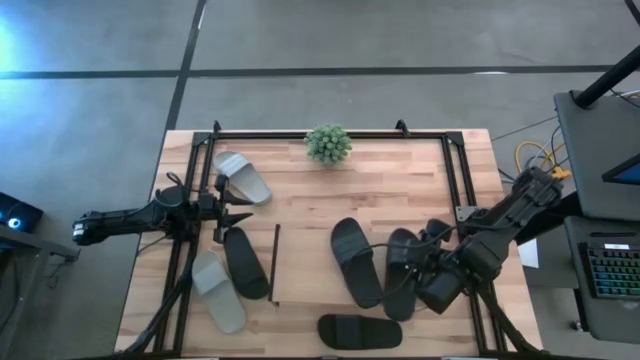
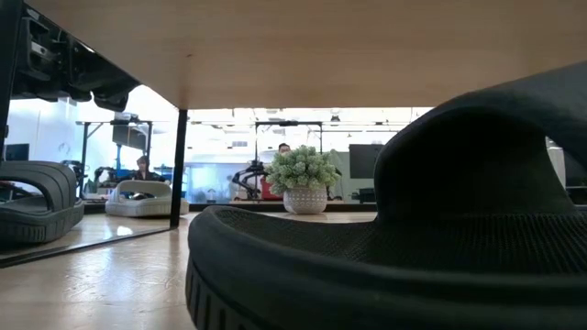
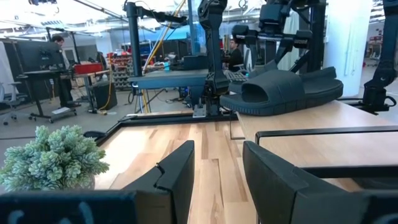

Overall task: Pick and place slides into the shelf
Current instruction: Put the black slipper on the shelf, then adjust the black slipper on the shelf

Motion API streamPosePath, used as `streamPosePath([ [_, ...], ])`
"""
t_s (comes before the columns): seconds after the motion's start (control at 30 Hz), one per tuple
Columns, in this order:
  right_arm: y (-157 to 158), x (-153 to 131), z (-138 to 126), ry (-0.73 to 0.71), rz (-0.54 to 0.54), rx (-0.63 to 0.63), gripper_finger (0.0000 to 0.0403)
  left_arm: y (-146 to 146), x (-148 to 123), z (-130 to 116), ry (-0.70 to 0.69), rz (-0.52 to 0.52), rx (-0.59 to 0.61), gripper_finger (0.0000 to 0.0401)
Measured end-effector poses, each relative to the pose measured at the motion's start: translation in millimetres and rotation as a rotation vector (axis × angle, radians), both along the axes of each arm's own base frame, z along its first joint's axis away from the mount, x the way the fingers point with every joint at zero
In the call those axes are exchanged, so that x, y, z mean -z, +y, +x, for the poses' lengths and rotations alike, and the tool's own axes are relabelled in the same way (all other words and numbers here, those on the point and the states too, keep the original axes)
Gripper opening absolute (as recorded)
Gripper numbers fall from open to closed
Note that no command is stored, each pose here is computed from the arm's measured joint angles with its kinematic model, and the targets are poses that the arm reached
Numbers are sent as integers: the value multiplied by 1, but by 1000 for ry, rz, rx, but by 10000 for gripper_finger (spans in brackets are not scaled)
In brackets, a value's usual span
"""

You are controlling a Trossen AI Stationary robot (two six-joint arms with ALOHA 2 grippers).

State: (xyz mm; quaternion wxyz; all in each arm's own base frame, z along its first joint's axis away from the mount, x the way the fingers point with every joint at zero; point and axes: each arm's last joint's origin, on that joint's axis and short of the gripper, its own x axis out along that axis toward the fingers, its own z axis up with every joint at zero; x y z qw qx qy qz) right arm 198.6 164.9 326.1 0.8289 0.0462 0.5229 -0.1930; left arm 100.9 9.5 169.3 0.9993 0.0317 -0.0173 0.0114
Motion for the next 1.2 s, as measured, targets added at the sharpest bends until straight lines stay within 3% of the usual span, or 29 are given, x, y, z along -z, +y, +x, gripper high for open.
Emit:
streamPosePath([
  [0.3,2,-7,-6,30,92,-22,217,0,0,0,-2,0,0,123],
  [0.8,9,-61,-7,-141,257,-35,211,0,0,0,-1,0,0,123],
  [1.0,17,-68,23,-265,294,-123,204,0,0,0,1,0,0,123],
  [1.2,9,-60,58,-245,199,-149,195,0,0,0,-3,1,0,123],
])
